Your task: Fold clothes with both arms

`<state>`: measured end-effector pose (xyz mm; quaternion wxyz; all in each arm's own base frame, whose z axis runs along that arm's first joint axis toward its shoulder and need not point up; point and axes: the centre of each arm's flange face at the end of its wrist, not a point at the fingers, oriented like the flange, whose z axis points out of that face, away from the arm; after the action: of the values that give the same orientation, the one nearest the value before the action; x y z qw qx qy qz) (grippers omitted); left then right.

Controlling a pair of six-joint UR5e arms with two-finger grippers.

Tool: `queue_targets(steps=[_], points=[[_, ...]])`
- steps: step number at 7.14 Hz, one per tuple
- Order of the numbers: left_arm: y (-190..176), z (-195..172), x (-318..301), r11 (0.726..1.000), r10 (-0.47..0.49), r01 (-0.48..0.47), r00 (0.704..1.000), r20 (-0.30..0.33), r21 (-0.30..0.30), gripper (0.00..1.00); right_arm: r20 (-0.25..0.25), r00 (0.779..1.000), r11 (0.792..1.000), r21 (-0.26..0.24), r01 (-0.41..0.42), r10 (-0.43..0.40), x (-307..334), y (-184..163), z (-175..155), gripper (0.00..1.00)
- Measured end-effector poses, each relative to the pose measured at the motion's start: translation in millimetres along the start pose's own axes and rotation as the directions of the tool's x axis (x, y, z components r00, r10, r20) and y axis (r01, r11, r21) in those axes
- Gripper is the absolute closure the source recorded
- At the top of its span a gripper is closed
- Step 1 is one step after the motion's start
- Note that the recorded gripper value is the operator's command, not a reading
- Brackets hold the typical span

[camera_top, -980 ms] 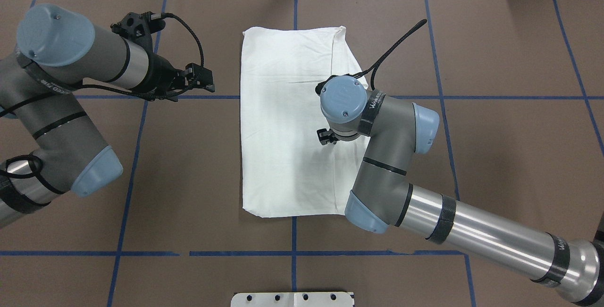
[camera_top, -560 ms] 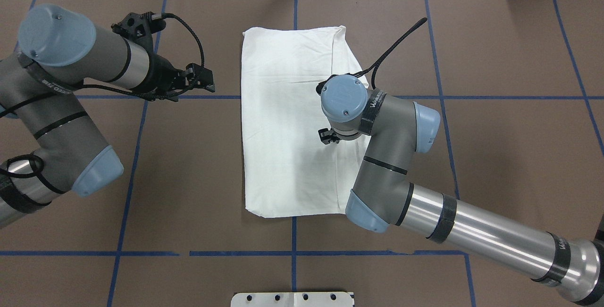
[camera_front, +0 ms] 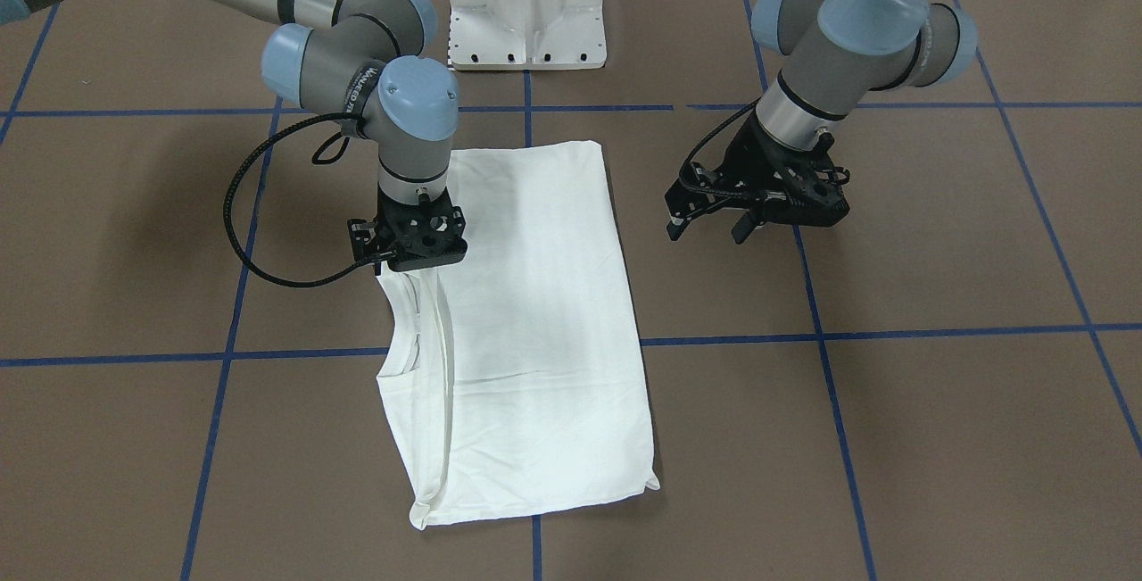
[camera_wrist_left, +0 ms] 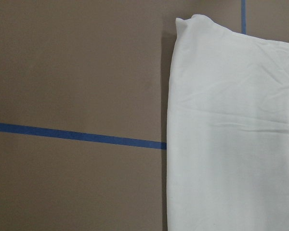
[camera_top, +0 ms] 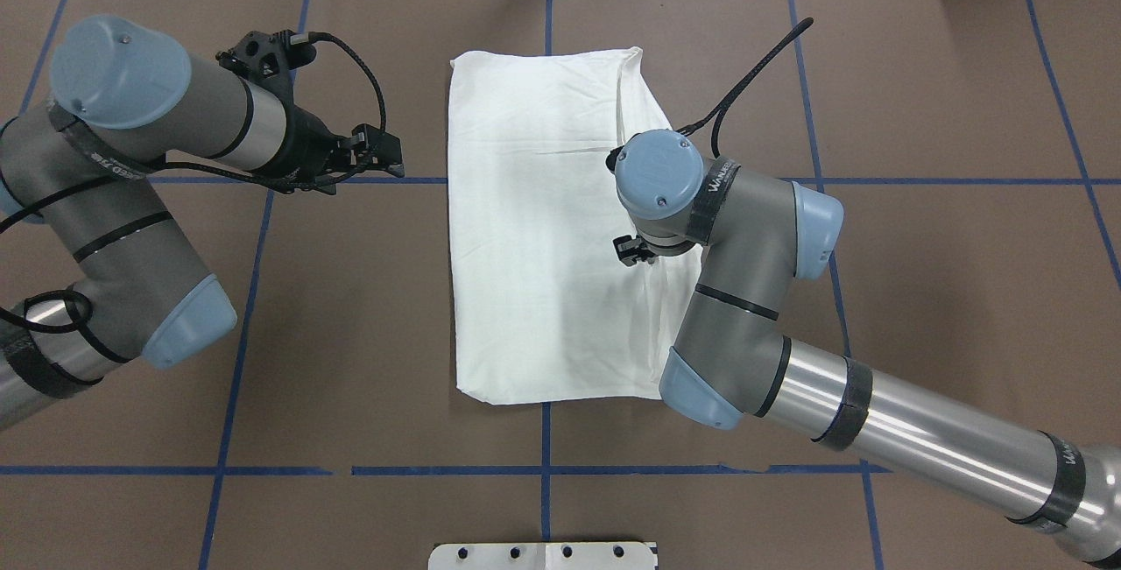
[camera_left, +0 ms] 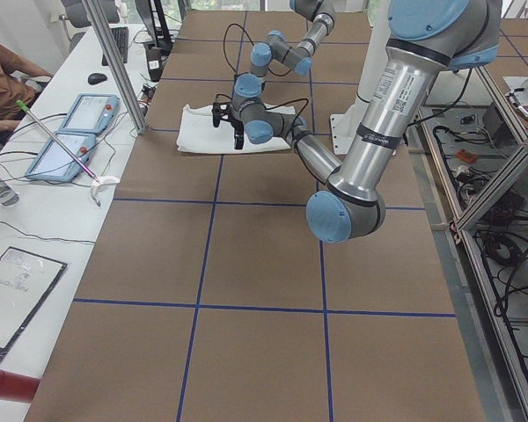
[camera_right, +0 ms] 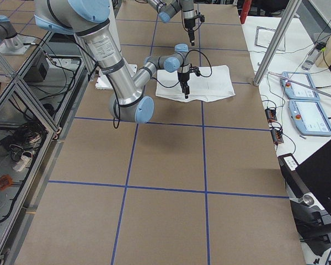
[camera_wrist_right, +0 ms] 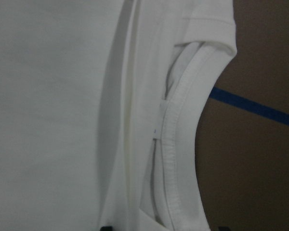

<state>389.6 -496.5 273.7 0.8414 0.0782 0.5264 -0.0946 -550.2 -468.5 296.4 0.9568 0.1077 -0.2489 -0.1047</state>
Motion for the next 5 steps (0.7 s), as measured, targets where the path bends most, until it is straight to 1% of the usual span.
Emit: queue_targets(steps=[2, 3, 5], points=[[0.2, 3.5, -0.2, 1.0, 0.002, -0.002, 1.0, 0.002, -0.003, 0.0, 0.0, 1.0, 1.0, 0.001, 0.0, 0.0, 0.1, -0.1, 0.2, 0.2], [0.2, 4.2, -0.4, 1.0, 0.005, -0.005, 1.0, 0.0, -0.003, 0.0, 0.003, 1.0, 1.0, 0.003, 0.003, -0.003, -1.2, -1.0, -1.2, 0.17], [0.2, 4.5, -0.5, 1.0, 0.008, -0.008, 1.0, -0.003, -0.002, 0.0, 0.008, 1.0, 1.0, 0.008, 0.008, -0.008, -2.9, -2.3, -2.7, 0.15]])
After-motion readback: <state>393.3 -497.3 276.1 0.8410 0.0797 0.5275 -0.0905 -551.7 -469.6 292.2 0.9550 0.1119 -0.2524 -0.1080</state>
